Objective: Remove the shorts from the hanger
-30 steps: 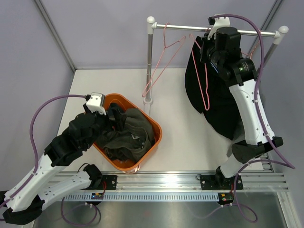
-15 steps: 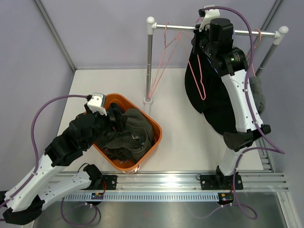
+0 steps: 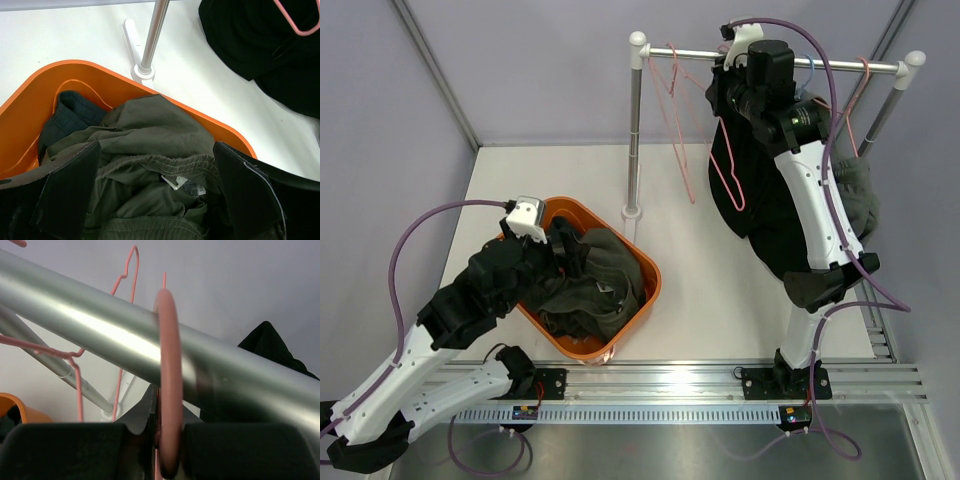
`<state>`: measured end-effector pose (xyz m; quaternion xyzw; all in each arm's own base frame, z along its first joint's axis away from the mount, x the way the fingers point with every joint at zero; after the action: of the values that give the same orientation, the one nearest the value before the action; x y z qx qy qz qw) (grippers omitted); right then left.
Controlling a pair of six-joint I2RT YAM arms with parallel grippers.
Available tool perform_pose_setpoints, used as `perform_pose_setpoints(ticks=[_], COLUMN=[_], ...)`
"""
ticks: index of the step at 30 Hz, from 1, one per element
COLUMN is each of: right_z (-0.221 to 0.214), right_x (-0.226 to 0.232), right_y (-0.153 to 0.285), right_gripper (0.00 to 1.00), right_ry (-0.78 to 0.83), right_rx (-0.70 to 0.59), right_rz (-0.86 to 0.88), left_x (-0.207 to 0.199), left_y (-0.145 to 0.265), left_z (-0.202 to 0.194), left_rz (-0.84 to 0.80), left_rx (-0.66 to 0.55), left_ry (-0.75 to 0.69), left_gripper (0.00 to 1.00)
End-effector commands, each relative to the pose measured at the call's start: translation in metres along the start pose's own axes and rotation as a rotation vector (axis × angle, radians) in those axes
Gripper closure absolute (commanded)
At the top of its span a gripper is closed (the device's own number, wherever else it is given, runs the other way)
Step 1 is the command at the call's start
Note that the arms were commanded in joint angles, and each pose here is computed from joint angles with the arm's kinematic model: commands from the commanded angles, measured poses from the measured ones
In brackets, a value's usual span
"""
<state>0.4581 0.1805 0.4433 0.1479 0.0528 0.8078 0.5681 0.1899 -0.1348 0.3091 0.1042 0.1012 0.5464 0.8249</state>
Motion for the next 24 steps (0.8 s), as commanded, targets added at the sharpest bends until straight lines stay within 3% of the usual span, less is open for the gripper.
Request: perform_pose_setpoints(ticks=[1, 22, 24], right_z=[0.004, -0.017, -0.018], right_x=[0.019, 0.037, 0.035], right_y=[-0.004, -0.020, -0.018], right_gripper=[1.00, 1.00, 0.96], right_ry=[0.015, 0.067, 0.069], right_rx=[-0.021, 0.018, 0.021], right_rz=[0.047, 0.014, 0.004], left_x=[-0.003, -0.003, -0.003], left_y=[-0.002, -0.006, -0.006], left_z=[0.006, 0.002, 0.000], left_rz=[-0.016, -0.012, -0.010], left_rx=[-0.030, -0.016, -0.012], left_ry=[-0.004, -0.005, -0.005], left_gripper=[0.01, 0.01, 0.01])
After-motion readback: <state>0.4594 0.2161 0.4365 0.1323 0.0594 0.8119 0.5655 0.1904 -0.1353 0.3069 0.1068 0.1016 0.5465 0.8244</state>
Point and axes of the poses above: each gripper's point midway between its finger pads, its own y axis back along the fingers, its own x axis along the line the jaws close on, z = x × y, the point moved 2 cm from there along y, back along the fingers, and after that the axes turned 9 degrees about -y, right-handed, at the moved point
